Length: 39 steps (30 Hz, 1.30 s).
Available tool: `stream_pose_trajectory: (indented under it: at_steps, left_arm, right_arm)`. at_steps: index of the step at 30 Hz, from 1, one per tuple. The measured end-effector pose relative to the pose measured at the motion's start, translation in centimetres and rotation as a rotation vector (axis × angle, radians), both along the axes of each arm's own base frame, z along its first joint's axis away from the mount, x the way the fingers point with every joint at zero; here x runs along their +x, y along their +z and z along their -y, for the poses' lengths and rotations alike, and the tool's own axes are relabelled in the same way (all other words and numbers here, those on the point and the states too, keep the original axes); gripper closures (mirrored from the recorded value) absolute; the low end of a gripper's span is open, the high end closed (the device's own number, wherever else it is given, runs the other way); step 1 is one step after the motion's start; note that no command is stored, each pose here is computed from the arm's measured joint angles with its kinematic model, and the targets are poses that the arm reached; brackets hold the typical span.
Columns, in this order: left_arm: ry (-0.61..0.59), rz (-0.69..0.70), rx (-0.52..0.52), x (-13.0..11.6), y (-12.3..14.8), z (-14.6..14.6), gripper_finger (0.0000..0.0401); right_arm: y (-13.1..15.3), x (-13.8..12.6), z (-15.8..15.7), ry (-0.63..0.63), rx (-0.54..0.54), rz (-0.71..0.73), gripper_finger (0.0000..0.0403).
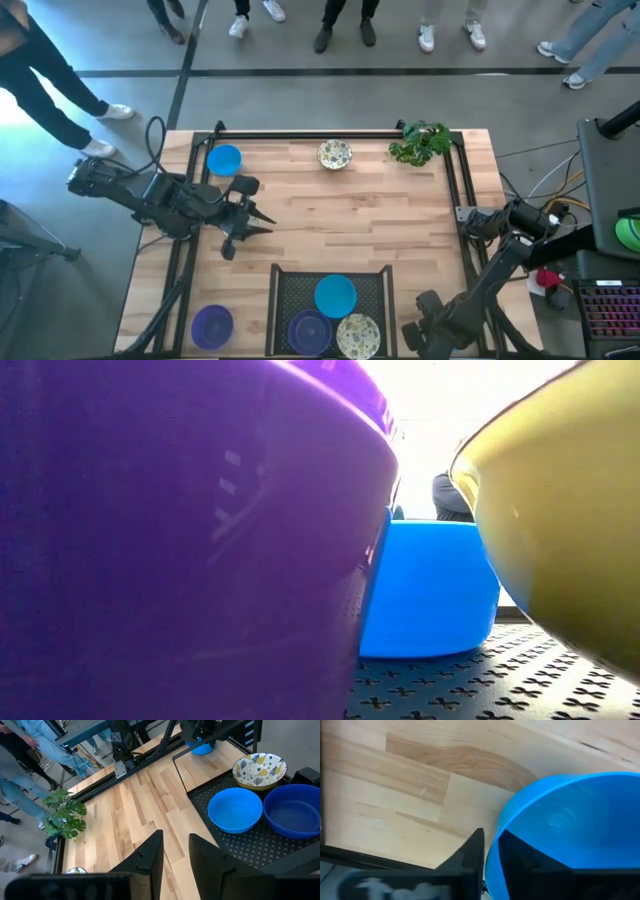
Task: Pick & Place Mini bowls
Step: Stack the bottom blue bowl on top of the blue bowl on the shelf
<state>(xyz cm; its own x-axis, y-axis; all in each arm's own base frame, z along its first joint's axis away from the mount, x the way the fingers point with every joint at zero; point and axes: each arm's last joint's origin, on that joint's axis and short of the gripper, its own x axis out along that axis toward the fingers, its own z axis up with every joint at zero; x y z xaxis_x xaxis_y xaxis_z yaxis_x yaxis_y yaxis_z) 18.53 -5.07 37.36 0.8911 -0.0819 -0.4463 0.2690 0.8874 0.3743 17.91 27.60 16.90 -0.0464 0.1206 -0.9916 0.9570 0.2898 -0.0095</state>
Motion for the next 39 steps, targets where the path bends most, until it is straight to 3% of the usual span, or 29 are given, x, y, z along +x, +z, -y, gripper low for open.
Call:
stream_pose_trajectory:
  at_steps: [3, 13, 31, 39]
  left_arm:
    - [0.0, 0.0, 0.0, 0.0, 0.0, 0.0, 0.0305]
    - [0.0, 0.003, -0.001, 0.0, 0.0, 0.0, 0.0305]
    - [0.003, -0.028, 0.003, 0.0, -0.6, 0.0, 0.0305]
    - [0.011, -0.033, -0.014, -0.1, -0.5, 0.0, 0.0305]
  right_arm:
    - [-0.1, 0.0, 0.0, 0.005, -0.002, -0.001, 0.0385]
    - [1.5, 0.3, 0.0, 0.02, -0.01, -0.004, 0.0392]
    - [10.9, 2.5, 3.2, 0.099, -0.19, -0.156, 0.0392]
    - [12.8, 5.2, 5.5, 0.217, -0.208, -0.009, 0.0392]
